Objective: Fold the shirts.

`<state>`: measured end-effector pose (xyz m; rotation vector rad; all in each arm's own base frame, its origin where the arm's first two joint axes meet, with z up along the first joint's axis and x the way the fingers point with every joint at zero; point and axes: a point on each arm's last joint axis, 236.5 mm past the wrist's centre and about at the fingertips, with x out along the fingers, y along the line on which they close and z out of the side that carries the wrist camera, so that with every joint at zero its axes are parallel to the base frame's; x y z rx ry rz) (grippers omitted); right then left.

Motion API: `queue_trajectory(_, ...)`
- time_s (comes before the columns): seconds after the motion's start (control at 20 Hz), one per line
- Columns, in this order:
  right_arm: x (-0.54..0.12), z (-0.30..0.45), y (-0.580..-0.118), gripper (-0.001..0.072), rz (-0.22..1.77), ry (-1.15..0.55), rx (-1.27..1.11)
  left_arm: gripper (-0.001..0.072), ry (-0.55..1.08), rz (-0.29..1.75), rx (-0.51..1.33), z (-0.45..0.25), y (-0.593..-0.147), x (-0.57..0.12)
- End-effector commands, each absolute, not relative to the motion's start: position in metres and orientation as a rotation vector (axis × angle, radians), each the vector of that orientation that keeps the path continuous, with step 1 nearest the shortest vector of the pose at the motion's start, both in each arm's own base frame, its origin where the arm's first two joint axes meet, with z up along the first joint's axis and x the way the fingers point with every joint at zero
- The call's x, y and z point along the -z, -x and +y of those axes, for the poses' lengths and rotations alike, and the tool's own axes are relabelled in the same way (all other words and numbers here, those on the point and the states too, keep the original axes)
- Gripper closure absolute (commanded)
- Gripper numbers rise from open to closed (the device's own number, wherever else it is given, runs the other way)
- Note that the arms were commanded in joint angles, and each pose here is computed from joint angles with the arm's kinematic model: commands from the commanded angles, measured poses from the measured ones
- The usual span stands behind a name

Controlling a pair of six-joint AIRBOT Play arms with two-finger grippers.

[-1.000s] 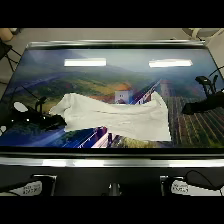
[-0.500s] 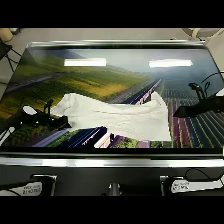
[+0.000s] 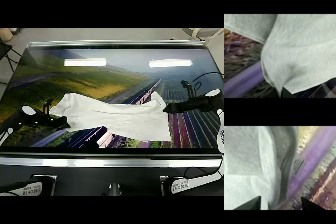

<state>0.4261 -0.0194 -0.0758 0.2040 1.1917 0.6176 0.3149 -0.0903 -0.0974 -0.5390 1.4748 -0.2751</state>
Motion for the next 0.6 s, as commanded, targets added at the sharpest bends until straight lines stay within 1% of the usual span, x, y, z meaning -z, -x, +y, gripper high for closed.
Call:
queue_trajectory(0.0, 0.084, -0.006, -0.450, 0.0609, 1.138, -0.099, -0.594, 0.0680, 0.535, 1.442, 0.290, -0.092, -0.318, 0.085)
queue_trajectory(0.05, 0.078, -0.005, -0.454, 0.0687, 1.128, -0.102, -0.588, 0.0679, 0.524, 1.410, 0.296, -0.092, -0.323, 0.076)
queue_trajectory(0.15, 0.034, -0.004, -0.470, 0.0687, 1.039, -0.085, -0.603, 0.0681, 0.478, 1.264, 0.317, -0.088, -0.350, 0.030)
queue_trajectory(0.2, -0.002, -0.009, -0.482, 0.0688, 0.963, -0.043, -0.588, 0.0681, 0.440, 1.124, 0.328, -0.085, -0.373, -0.017)
queue_trajectory(0.25, -0.054, -0.015, -0.497, 0.0688, 0.855, -0.001, -0.551, 0.0682, 0.398, 0.962, 0.336, -0.081, -0.395, -0.075)
queue_trajectory(0.3, -0.126, -0.018, -0.511, 0.0688, 0.693, 0.058, -0.503, 0.0682, 0.352, 0.753, 0.336, -0.075, -0.413, -0.153)
queue_trajectory(0.35, -0.203, -0.023, -0.512, 0.0688, 0.529, 0.148, -0.442, 0.0682, 0.311, 0.518, 0.321, -0.066, -0.418, -0.245)
queue_trajectory(0.4, -0.293, -0.026, -0.500, 0.0688, 0.341, 0.250, -0.362, 0.0681, 0.279, 0.291, 0.303, -0.057, -0.407, -0.334)
queue_trajectory(0.45, -0.374, -0.028, -0.474, 0.0687, 0.171, 0.345, -0.273, 0.0682, 0.241, 0.057, 0.272, -0.045, -0.380, -0.424)
queue_trajectory(0.5, -0.450, -0.026, -0.432, 0.0687, 0.007, 0.441, -0.178, 0.0682, 0.208, -0.123, 0.238, -0.035, -0.345, -0.492)
queue_trajectory(0.55, -0.508, -0.021, -0.384, 0.0687, -0.121, 0.495, -0.098, 0.0681, 0.173, -0.258, 0.208, -0.030, -0.305, -0.543)
